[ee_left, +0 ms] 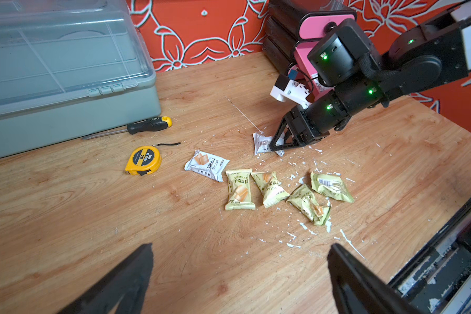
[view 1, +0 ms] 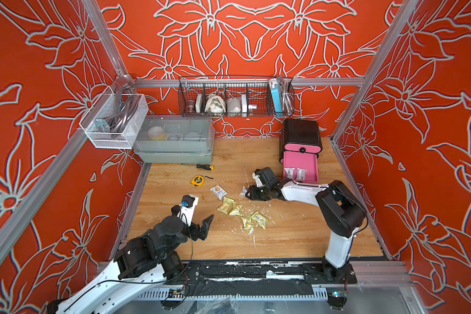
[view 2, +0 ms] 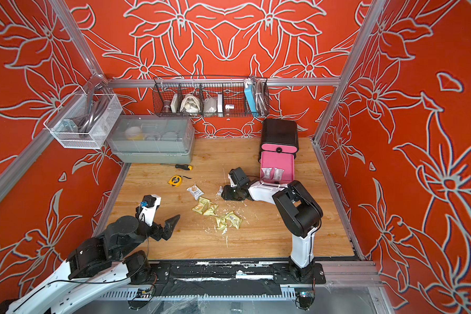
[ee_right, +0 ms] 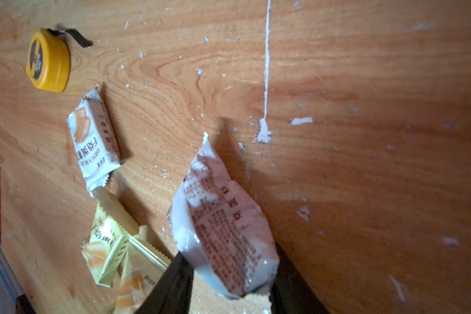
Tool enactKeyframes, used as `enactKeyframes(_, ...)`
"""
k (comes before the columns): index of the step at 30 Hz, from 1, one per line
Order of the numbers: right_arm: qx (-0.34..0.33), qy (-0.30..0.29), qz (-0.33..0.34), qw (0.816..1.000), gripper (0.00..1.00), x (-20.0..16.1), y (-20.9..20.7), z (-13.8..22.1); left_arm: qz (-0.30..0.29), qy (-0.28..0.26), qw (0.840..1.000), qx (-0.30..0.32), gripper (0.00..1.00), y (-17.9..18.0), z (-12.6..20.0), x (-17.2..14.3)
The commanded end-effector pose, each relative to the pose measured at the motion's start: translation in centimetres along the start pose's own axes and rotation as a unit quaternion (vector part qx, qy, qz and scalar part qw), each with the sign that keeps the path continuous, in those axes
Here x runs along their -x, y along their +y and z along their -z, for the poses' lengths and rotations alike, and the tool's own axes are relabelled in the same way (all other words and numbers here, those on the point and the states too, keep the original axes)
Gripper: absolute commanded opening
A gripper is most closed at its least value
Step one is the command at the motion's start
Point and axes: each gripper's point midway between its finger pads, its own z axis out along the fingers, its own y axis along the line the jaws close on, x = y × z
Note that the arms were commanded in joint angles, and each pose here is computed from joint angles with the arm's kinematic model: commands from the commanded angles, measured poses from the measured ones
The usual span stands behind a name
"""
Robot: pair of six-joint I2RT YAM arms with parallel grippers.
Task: Place the cookies into the drawer by color
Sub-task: Pick up the cookie at the center of the board, then place the cookie in the drawer.
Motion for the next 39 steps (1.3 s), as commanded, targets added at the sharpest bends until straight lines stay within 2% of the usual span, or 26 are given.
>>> enactKeyframes(1,-0.013,0.011,0.001,1.000,0.38,-0.8,-0.7,-0.1,0.004,-0.015,1.000,-0.005,0.99,-0.1,0.4,0.8)
enactKeyframes(8,-0.005,0.000,0.015,1.000,0.15,-0.3,0.0,1.1,0.003,-0.016,1.000,-0.005,0.99,-0.1,0.5,0.9)
enactKeyframes(10,-0.001,-0.008,0.019,1.000,0.12,0.0,0.4,1.8,0.003,-0.015,1.000,-0.004,0.99,-0.1,0.4,0.8)
enactKeyframes(12,-0.002,-0.020,0.024,1.000,0.05,0.4,0.6,2.6,0.003,-0.015,1.000,-0.004,0.99,-0.1,0.4,0.8)
enactKeyframes(15,-0.012,-0.045,0.035,0.998,0.00,1.2,0.8,4.3,0.003,-0.015,1.000,-0.005,0.99,-0.1,0.4,0.8)
enactKeyframes(20,-0.047,-0.093,0.054,0.993,0.00,3.0,0.4,7.9,0.003,-0.016,1.000,-0.005,0.99,-0.1,0.4,0.9)
enactKeyframes(25,-0.085,-0.154,0.046,0.983,0.00,5.4,-1.7,12.3,0.004,-0.017,1.000,-0.006,0.99,-0.1,0.5,0.9)
enactKeyframes(33,-0.148,-0.241,-0.044,0.958,0.01,8.3,-10.3,19.7,0.004,-0.017,1.000,-0.008,0.99,-0.2,0.5,0.9)
enactKeyframes(39,-0.195,-0.257,-0.103,0.941,0.02,9.0,-16.4,22.0,0.004,-0.017,1.000,-0.006,0.99,-0.1,0.4,0.9)
